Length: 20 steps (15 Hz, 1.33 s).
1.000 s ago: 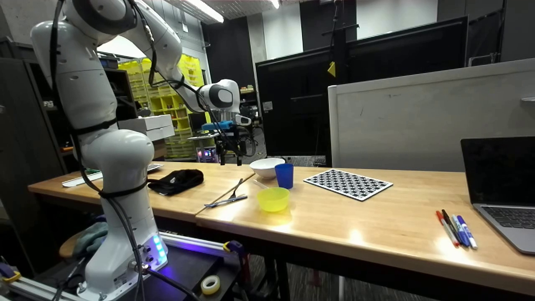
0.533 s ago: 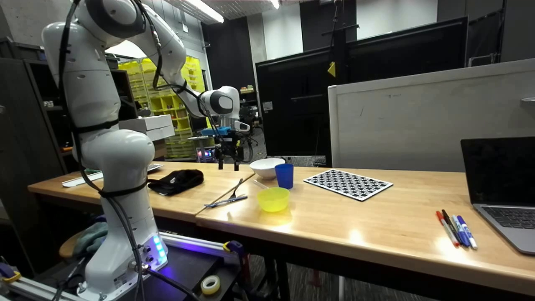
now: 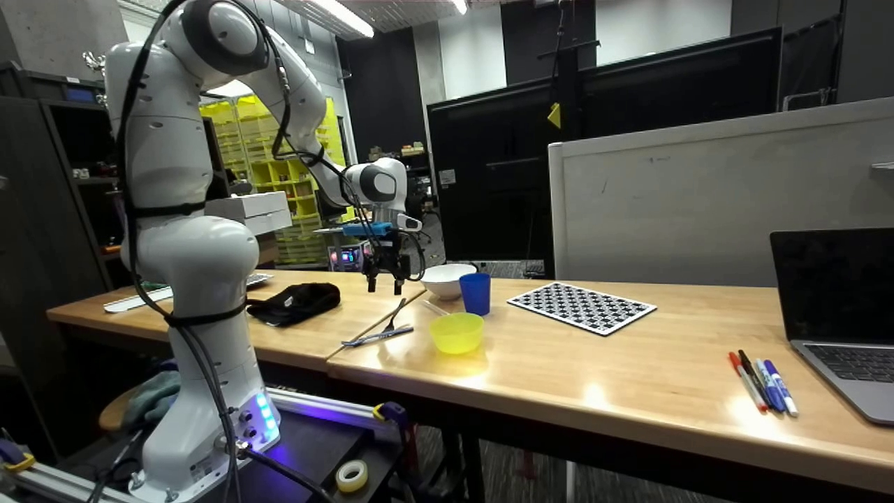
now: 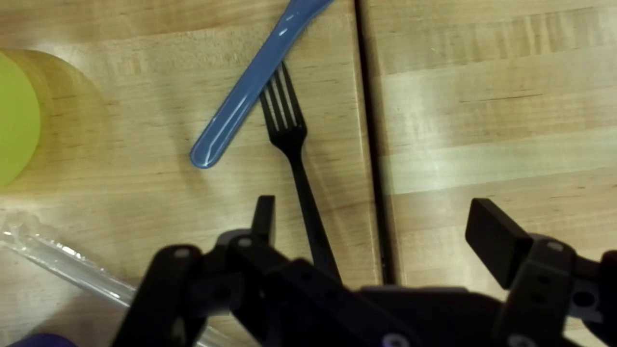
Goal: Put the black fork in the blue cup
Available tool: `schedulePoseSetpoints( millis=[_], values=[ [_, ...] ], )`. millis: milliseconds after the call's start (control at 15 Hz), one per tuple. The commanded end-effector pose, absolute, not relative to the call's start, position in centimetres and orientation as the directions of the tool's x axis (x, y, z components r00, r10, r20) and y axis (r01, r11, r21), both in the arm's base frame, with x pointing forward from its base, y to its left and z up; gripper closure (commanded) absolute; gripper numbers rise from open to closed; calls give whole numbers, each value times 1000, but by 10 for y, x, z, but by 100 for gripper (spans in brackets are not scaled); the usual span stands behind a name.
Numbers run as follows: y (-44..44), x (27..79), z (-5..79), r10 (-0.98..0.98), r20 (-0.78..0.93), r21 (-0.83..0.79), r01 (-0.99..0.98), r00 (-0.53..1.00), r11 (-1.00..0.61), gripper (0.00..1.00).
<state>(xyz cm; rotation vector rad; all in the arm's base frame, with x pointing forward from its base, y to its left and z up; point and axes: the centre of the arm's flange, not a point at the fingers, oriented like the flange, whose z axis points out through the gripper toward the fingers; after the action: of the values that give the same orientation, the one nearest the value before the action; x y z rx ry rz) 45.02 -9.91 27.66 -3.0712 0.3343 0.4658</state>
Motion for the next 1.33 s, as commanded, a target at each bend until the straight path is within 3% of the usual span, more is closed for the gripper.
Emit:
schedulePoseSetpoints(
  millis=[0, 1200, 1267],
  values=[
    [-111, 459, 268, -200, -342, 7, -210, 918, -978, 0],
    [-102, 528, 200, -18, -400, -48, -41, 917, -998, 0],
    [-100, 528, 198, -15, -405, -50, -38, 914, -998, 5]
  ],
)
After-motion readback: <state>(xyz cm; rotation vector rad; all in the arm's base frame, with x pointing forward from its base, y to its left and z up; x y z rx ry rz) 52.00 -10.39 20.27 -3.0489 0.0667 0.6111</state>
